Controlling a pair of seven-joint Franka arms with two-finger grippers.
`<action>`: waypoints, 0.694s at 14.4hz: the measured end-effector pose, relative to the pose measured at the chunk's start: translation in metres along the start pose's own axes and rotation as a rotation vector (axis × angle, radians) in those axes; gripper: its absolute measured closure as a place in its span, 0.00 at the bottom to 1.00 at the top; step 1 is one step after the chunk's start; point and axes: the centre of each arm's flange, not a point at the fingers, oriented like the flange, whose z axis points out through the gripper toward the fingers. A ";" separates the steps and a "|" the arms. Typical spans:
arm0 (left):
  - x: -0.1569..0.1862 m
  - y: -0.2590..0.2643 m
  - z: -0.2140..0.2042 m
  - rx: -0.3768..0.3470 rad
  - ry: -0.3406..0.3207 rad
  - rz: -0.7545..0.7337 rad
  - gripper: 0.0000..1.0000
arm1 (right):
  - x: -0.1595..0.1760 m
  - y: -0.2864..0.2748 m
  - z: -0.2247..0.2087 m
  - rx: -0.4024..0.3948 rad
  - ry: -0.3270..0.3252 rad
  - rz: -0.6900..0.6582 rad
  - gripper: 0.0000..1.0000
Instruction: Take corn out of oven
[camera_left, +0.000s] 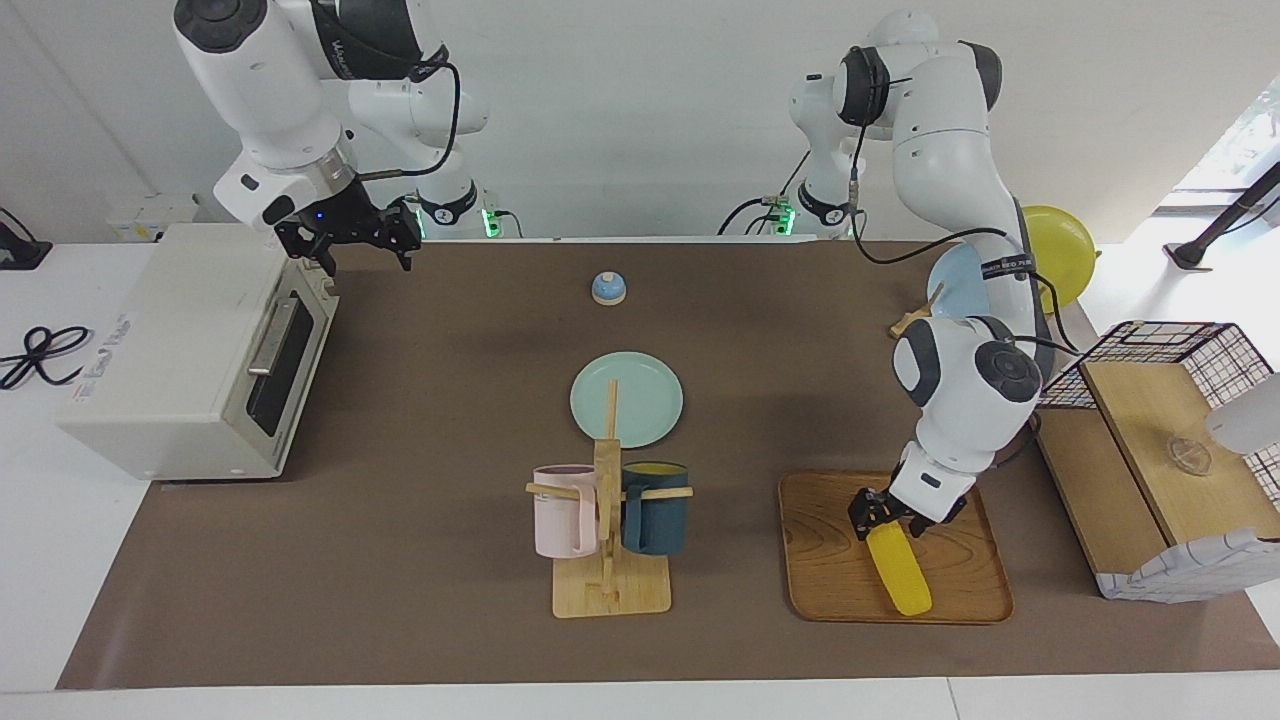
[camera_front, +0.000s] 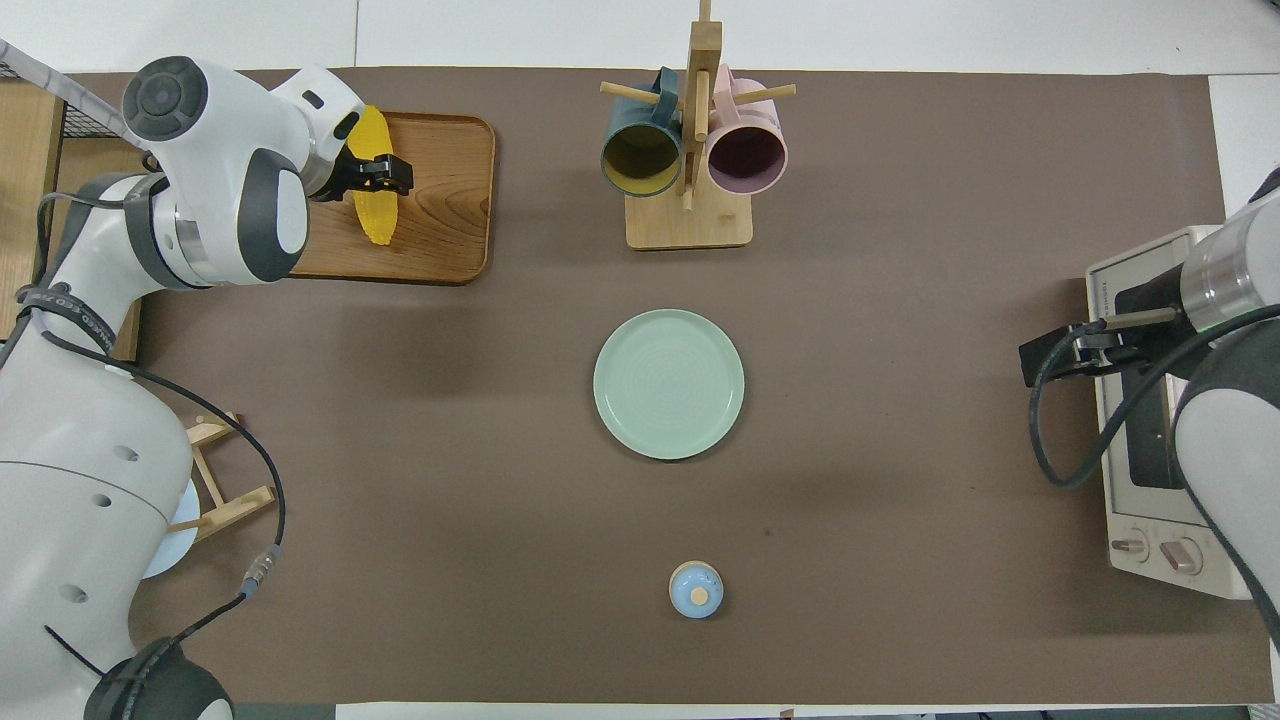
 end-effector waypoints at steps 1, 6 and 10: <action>0.001 0.000 -0.010 -0.002 0.003 0.000 0.00 | 0.001 0.002 -0.001 0.002 0.003 0.002 0.00; -0.004 -0.022 -0.113 -0.010 -0.031 -0.031 0.00 | 0.008 -0.002 -0.002 0.005 -0.024 -0.007 0.00; -0.028 -0.043 -0.195 0.044 -0.102 -0.027 0.00 | 0.015 -0.010 -0.003 0.003 -0.030 -0.023 0.00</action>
